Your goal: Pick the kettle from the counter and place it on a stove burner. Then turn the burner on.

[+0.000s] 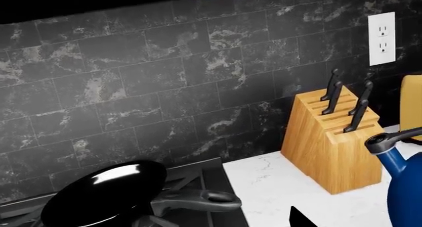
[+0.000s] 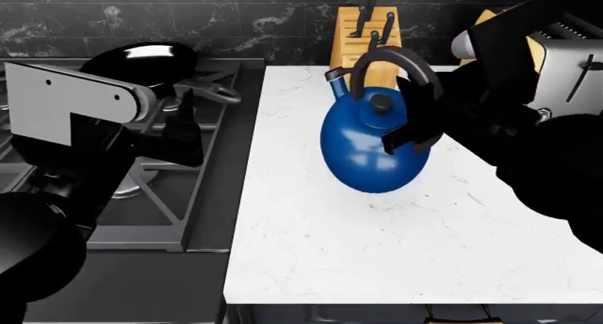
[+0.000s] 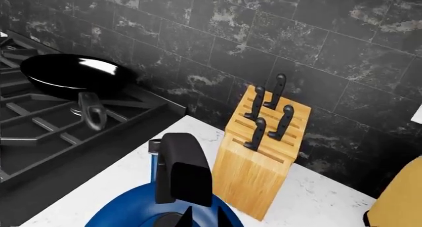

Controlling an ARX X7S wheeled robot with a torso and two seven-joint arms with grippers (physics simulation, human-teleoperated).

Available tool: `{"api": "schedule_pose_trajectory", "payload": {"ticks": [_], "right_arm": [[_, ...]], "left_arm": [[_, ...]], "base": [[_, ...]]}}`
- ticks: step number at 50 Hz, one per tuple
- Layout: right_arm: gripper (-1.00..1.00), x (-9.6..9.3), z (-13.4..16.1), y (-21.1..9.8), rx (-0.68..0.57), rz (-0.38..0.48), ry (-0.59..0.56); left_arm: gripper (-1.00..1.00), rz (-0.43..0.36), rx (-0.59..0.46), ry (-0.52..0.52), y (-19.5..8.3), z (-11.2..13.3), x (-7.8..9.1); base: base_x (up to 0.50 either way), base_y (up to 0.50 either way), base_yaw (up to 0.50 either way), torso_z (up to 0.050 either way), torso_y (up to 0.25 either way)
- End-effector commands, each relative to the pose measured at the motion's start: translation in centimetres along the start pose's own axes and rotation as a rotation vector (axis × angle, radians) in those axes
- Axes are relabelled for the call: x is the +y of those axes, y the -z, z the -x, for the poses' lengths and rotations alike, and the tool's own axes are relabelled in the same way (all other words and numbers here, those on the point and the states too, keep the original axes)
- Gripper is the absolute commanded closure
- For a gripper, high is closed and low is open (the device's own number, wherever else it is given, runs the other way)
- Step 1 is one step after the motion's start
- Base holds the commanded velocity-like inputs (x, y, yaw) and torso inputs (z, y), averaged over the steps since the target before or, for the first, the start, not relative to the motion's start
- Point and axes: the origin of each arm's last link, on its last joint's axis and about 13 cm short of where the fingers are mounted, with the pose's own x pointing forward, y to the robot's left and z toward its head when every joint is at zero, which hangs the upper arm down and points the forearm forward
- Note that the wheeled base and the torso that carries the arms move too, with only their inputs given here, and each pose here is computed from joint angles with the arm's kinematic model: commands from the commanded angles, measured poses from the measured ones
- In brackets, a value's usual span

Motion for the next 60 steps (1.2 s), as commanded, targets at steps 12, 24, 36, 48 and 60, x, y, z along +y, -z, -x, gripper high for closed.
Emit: {"api": "schedule_pose_trajectory", "payload": {"ticks": [12, 24, 36, 48, 60], "right_arm": [[1.0, 0.31, 1.21, -2.64, -0.1, 0.02, 0.062], [1.0, 0.16, 0.97, -2.25, -0.07, 0.047, 0.078], [1.0, 0.16, 0.96, -2.38, -0.07, 0.045, 0.074], [1.0, 0.09, 1.0, -2.39, -0.077, 0.041, 0.068], [1.0, 0.06, 0.9, -2.34, -0.078, 0.041, 0.065]], "left_arm": [[-1.0, -0.012, -0.003, -0.026, -0.01, -0.16, 0.61], [-1.0, -0.015, -0.007, -0.023, -0.08, -0.07, 0.48], [-1.0, -0.015, -0.006, -0.019, -0.12, -0.09, 0.4], [-1.0, -0.019, -0.009, -0.018, -0.32, -0.06, 0.33], [-1.0, -0.017, -0.008, -0.014, -0.24, -0.22, 0.35]], "base": [[0.0, 0.0, 0.0, 0.0, 0.001], [0.0, 0.17, 0.0, 0.0, 0.001], [0.0, 0.49, 0.0, 0.0, 0.002], [0.0, 0.5, 0.0, 0.0, 0.001], [0.0, 0.5, 0.0, 0.001, 0.001]]}}
